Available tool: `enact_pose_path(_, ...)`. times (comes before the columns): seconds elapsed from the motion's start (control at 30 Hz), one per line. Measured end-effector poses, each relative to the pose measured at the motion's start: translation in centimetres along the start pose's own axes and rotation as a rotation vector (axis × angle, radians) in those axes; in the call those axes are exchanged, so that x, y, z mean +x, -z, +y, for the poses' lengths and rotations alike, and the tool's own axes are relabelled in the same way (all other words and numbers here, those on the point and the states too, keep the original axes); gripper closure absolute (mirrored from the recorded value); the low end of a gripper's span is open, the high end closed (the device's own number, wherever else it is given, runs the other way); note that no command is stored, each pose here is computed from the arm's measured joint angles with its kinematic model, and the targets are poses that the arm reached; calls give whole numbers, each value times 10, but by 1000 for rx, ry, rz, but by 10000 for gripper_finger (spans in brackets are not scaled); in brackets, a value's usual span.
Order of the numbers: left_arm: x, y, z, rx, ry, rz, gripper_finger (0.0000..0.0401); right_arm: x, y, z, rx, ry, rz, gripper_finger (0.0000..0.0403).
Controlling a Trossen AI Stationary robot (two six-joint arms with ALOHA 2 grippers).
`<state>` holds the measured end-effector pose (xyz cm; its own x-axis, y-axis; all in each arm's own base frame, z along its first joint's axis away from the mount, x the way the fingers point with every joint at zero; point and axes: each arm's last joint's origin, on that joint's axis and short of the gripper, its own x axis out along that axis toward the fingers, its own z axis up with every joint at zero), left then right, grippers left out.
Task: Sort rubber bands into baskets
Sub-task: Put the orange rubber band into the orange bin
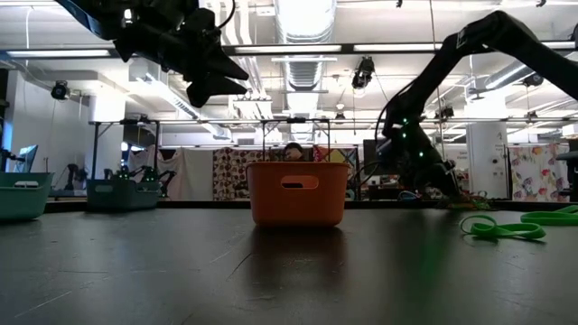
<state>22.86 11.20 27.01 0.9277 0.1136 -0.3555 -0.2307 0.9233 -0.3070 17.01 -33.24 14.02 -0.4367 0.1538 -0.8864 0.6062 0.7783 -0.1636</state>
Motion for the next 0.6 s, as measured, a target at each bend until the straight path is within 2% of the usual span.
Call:
enact_pose_path(0.07, 0, 1, 0, 4, -1, 5, 246, -3, 2, -1, 15, 3, -9, 388)
enact_pose_path(0.37, -18, -9, -8, 31, 10, -57, 246, -42, 23, 6, 108, 36, -135, 393)
enact_pose_path(0.6, -34, -13, -14, -5, 5, -87, 246, -72, 40, 29, 128, -47, -262, 394)
